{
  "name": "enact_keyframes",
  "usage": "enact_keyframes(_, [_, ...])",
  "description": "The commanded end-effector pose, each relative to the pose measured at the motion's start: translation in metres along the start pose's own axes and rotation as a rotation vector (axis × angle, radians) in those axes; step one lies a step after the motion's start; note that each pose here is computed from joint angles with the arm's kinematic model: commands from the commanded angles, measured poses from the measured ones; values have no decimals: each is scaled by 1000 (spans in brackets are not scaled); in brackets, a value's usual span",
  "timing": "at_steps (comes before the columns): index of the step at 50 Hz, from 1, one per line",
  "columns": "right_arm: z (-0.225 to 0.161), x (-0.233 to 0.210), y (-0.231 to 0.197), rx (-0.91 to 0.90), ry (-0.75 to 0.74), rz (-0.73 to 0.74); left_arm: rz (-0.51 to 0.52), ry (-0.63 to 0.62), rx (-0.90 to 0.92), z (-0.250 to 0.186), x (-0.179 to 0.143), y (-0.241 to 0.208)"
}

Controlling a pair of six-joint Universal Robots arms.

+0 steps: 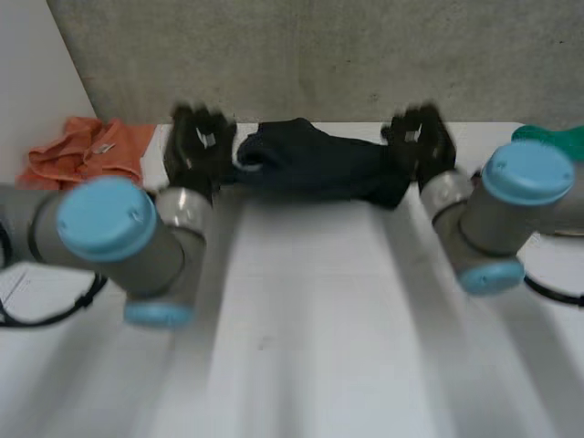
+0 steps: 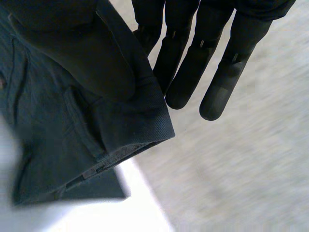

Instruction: Fold the laundry.

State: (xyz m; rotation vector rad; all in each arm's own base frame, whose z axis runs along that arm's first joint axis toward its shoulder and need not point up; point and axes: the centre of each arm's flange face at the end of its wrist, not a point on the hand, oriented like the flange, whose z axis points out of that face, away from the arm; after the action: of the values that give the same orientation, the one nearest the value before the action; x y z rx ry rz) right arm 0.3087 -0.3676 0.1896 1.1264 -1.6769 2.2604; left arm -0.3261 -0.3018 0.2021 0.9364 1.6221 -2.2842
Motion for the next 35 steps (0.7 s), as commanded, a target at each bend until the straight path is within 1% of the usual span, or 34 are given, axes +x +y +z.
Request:
enact_keyframes(1, [-49, -28, 31, -241, -181, -11, 31, 184, -127, -62, 35, 16])
enact_keyframes(2, [-61, -25, 27, -285, -214, -13, 36, 191, -140, -69, 30, 13])
enact_keyframes(3, [-65, -24, 24, -297, -224, -13, 41, 200, -153, -77, 24, 8])
enact_keyframes(5, [-86, -15, 10, -350, -265, -11, 56, 246, -212, -104, 10, -1])
enact_keyframes(6, [-102, -9, 0, -391, -299, -9, 59, 253, -218, -108, 8, -3])
enact_keyframes(7, [-117, -3, -10, -424, -326, -11, 71, 299, -263, -127, 0, -9])
enact_keyframes(9, [-133, 1, -19, -463, -359, -28, 82, 346, -295, -145, -6, -18])
enact_keyframes(10, [-150, 5, -23, -509, -398, -62, 87, 370, -308, -155, -9, -22])
enact_keyframes(13, [-178, 9, -26, -583, -471, -146, 112, 477, -398, -189, -18, -31])
enact_keyframes(14, [-194, 11, -26, -619, -519, -216, 122, 509, -426, -197, -19, -31])
enact_keyframes(15, [-202, 11, -26, -636, -543, -246, 131, 541, -456, -204, -20, -31])
enact_keyframes(16, [-209, 11, -25, -651, -564, -271, 152, 611, -519, -219, -21, -31])
enact_keyframes(17, [-214, 11, -23, -663, -589, -295, 160, 646, -541, -226, -21, -31])
enact_keyframes(19, [-223, 7, -21, -673, -632, -332, 163, 740, -567, -244, -17, -39])
enact_keyframes(20, [-225, 6, -19, -680, -636, -329, 153, 758, -558, -246, -15, -42])
enact_keyframes(22, [-226, 4, -17, -683, -626, -318, 125, 770, -536, -247, -12, -48])
enact_keyframes(23, [-225, 5, -17, -682, -619, -314, 101, 758, -531, -241, -10, -51])
enact_keyframes(25, [-221, 7, -18, -672, -598, -307, 98, 753, -535, -233, -5, -50])
enact_keyframes(26, [-213, 8, -18, -644, -566, -296, 97, 749, -534, -227, -2, -48])
enact_keyframes(29, [-194, 9, -14, -608, -492, -271, 76, 693, -504, -193, 11, -45])
enact_keyframes(30, [-178, 9, -10, -580, -436, -251, 66, 664, -487, -180, 13, -44])
enact_keyframes(31, [-170, 8, -7, -566, -410, -243, 47, 611, -454, -158, 15, -43])
enact_keyframes(33, [-155, 9, -3, -545, -350, -234, 30, 555, -415, -135, 20, -40])
enact_keyframes(34, [-141, 11, 1, -529, -290, -223, 20, 516, -389, -120, 22, -38])
enact_keyframes(35, [-135, 12, 3, -517, -259, -220, 7, 452, -341, -97, 26, -35])
